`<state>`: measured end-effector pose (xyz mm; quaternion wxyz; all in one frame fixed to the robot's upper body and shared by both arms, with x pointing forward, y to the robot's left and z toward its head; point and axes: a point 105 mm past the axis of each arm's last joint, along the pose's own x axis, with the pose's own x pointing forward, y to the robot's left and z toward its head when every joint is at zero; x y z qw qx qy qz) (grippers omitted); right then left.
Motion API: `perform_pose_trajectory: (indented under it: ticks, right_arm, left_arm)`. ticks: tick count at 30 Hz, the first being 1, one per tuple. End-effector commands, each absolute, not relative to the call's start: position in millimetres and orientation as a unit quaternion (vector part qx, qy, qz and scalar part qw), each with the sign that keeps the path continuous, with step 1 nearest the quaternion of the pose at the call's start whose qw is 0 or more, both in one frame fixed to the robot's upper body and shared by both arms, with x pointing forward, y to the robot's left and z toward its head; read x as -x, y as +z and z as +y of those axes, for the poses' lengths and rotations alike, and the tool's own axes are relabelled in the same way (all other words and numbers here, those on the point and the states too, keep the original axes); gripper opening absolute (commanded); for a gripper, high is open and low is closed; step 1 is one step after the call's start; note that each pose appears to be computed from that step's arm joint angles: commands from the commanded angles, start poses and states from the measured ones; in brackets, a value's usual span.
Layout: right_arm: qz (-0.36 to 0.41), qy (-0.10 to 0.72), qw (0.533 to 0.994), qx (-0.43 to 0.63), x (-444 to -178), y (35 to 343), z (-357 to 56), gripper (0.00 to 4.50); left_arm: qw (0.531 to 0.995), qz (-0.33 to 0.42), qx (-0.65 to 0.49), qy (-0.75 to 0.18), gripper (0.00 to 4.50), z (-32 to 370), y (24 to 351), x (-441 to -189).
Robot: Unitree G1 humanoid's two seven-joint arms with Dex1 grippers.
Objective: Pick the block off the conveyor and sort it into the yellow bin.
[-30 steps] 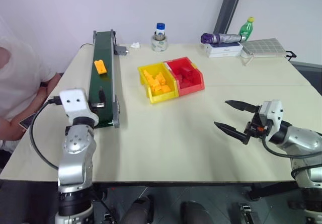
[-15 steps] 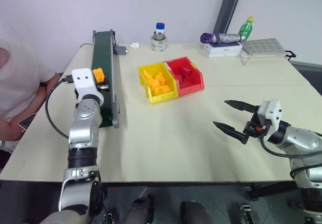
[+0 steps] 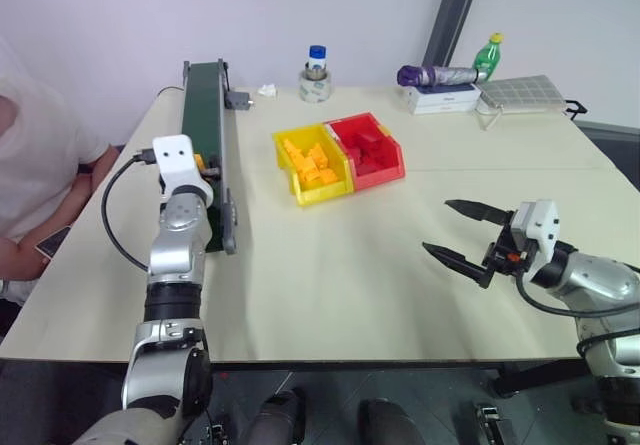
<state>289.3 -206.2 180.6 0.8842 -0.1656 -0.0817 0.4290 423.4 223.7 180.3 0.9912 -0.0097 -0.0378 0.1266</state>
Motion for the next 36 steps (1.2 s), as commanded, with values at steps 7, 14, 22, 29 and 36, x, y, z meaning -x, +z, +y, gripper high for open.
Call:
perform_pose_trajectory:
  ticks: [7, 14, 22, 29, 36]
  right_arm:
    - [-0.108, 0.426, 0.881, 0.174, -288, 193, -204, 4.5]
    - [-0.11, 0.424, 0.882, 0.174, -289, 194, -204, 4.5]
    - [-0.109, 0.413, 0.887, 0.177, -282, 195, -206, 4.5]
    - [-0.102, 0.397, 0.894, 0.178, -273, 193, -212, 4.5]
    - [-0.103, 0.398, 0.894, 0.177, -275, 193, -210, 4.5]
  left_arm:
    - [0.99, -0.131, 0.052, 0.011, 1.35, 165, 236, -417]
    - [0.979, -0.153, 0.068, -0.117, 1.35, 76, 260, -430]
    - [0.979, -0.142, 0.051, -0.139, 1.85, 30, 266, -461]
    - [0.98, -0.141, 0.054, -0.129, 4.44, 31, 264, -468]
    - [0.959, -0.187, 0.083, -0.194, 4.44, 36, 278, -454]
